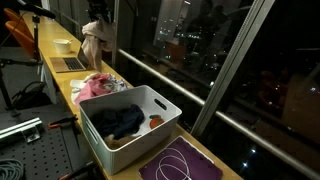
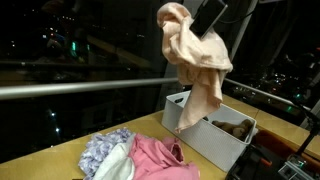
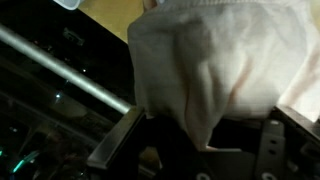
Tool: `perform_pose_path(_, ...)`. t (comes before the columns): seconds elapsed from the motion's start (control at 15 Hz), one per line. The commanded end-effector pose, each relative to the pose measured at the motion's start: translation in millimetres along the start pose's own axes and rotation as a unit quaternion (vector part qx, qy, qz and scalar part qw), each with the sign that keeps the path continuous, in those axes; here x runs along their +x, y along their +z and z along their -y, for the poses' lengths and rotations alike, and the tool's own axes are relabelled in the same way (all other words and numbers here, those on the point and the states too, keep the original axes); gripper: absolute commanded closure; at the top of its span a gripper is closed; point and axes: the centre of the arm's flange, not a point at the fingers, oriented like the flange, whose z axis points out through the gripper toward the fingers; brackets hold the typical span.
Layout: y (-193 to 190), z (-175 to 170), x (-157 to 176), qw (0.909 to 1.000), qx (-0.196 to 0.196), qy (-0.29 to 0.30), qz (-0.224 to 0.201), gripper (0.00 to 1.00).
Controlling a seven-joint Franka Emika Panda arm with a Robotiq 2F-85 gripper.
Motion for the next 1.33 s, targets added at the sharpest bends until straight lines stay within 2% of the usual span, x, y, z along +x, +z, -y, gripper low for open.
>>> perform_pose_path(0.0, 26, 13, 16, 0.9997, 0.009, -0.015, 0.017, 0.75)
perform_pose_path(0.07, 31, 14, 11, 0.9996, 0.011, -0.014, 0.022, 0.74)
perform_pose_path(0.33, 43, -16, -23, 0.9992, 0.011, 0.013, 0.036, 0.46)
perform_pose_path(0.53, 58, -59, -66, 0.9973, 0.004, 0.052, 0.051, 0.25)
perform_pose_path(0.73, 93, -111, -128, 0.9919, -0.008, 0.098, 0.081, 0.01)
perform_pose_path(1.07, 172, -175, -228, 0.9798, -0.016, 0.155, 0.126, 0.00)
perform_pose_path(1.27, 218, -194, -262, 0.9741, -0.014, 0.173, 0.145, 0.00)
